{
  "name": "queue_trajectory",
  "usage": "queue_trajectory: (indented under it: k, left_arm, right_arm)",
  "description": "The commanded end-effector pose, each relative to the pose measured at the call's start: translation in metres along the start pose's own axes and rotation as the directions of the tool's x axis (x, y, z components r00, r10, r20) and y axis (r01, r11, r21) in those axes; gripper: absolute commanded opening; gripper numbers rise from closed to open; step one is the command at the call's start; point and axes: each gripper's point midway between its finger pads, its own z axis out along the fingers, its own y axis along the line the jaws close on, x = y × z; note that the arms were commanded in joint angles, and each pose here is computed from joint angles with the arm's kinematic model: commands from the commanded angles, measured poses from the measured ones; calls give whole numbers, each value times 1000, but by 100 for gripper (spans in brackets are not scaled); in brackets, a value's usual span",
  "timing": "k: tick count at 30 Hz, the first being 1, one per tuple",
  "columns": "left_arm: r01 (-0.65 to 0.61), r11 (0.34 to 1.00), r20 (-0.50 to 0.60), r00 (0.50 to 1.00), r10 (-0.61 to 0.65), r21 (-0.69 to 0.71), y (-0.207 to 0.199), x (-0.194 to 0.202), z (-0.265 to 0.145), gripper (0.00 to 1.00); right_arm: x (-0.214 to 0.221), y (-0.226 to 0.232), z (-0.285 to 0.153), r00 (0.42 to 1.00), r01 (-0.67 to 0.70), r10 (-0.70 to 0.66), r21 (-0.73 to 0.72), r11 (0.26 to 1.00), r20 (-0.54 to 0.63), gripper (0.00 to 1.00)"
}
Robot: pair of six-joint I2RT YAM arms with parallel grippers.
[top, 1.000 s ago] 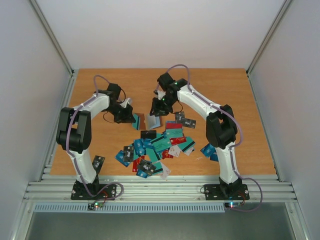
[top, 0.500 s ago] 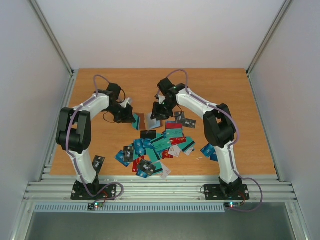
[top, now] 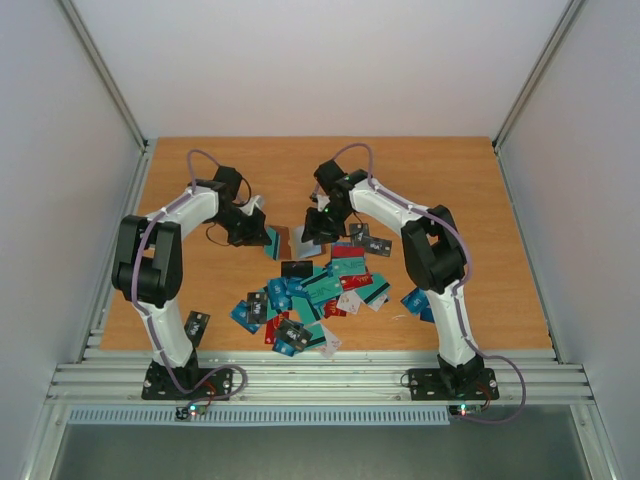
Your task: Put the credit cards into the card holder
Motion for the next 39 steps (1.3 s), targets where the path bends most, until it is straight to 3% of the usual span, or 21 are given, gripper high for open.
queue_trajectory:
  k: [1, 13, 23, 32, 39]
  left_arm:
    - [-37, 999, 23, 999, 37, 15, -10, -1, -9, 0]
    - [-39, 999, 34, 999, 38, 19, -14, -1, -14, 0]
    - [-36, 999, 109, 993, 37, -15, -31, 4, -54, 0]
    - [19, 1000, 196, 980, -22, 20, -40, 26, -76, 0]
    - [-12, 995, 231, 973, -10, 95, -43, 19, -72, 0]
  right_arm:
    - [-5, 8, 10, 1000, 4, -4, -22, 1000, -2, 37]
    - [-6, 38, 9, 999, 53, -54, -95, 994, -4, 37]
    - [-7, 56, 40, 997, 55, -60, -111, 992, -49, 37]
    - [-25, 78, 52, 997, 41, -51, -180, 983, -50, 37]
    - [-30, 70, 63, 997, 24, -36, -161, 987, -70, 37]
